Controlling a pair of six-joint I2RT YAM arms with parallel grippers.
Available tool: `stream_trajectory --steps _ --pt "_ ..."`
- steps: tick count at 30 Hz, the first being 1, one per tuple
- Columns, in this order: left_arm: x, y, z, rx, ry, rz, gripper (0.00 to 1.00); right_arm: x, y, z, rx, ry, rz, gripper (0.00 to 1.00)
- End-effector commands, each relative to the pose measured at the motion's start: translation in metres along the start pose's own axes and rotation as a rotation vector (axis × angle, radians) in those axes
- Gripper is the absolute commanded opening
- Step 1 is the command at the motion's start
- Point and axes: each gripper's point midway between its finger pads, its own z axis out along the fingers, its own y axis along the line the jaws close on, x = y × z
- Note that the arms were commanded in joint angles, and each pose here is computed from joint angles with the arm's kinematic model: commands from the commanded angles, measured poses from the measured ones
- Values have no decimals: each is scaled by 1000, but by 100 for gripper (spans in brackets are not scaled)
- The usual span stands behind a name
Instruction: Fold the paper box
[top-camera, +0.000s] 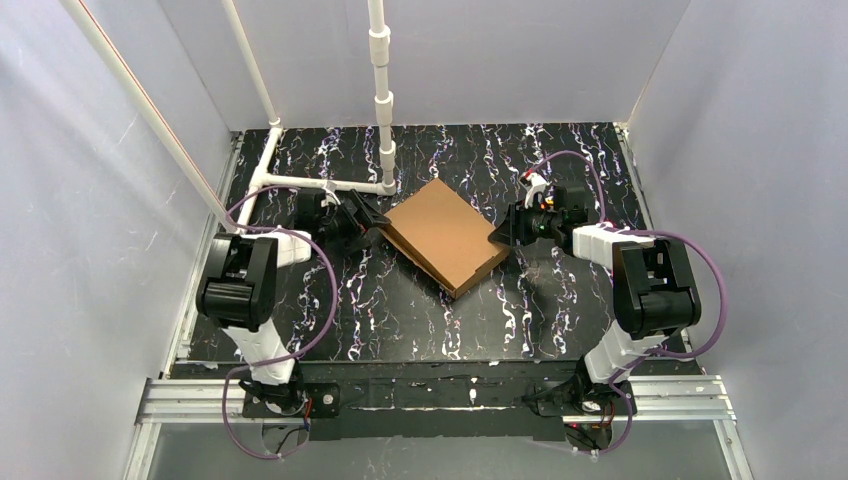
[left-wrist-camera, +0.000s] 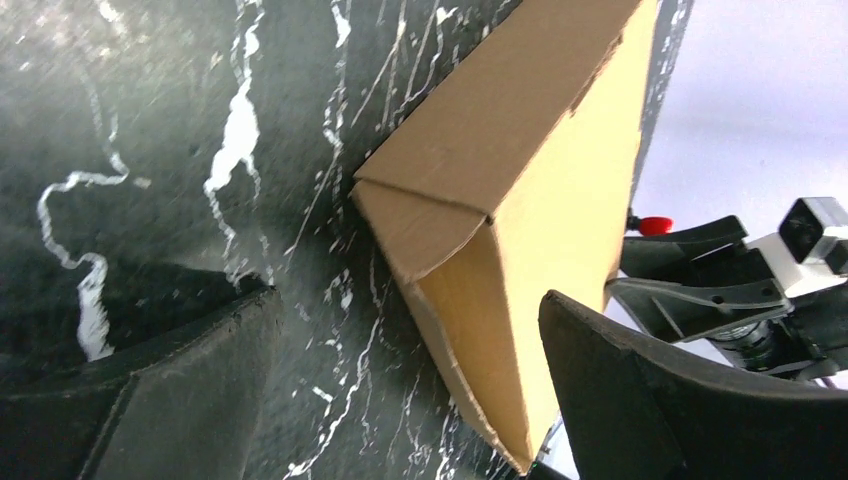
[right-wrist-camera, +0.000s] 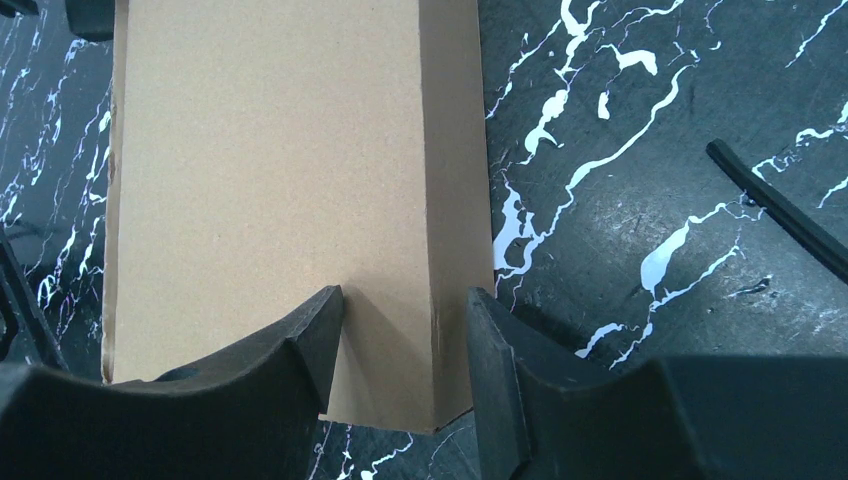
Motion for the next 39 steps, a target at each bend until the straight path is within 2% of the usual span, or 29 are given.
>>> stream_trajectory --steps 1,4,8,10,15,22,24,31,35,39 --pt "-22 -35 5 131 -39 15 97 40 -15 4 68 126 33 55" --pt "-27 -35 12 133 -45 -2 94 41 -15 4 67 128 32 55" --pt "-33 -29 24 118 -43 -50 81 41 -15 5 67 128 32 55" --pt "-34 -26 27 108 -46 -68 71 41 -15 5 67 129 30 55" --pt "-33 -26 27 106 -45 -92 58 42 -15 6 67 134 33 55" --pt "-29 -32 22 114 -38 -130 29 44 -15 7 66 140 31 55" --pt "-28 -35 20 118 -38 -138 18 44 -15 7 67 141 31 55" --pt "-17 -40 17 43 -24 -194 9 45 -15 8 69 145 28 55" --pt "-9 -37 13 -65 -7 -268 11 45 -15 8 67 146 26 55" --pt "-9 -27 5 -210 -25 -277 15 45 -14 8 67 145 25 55"
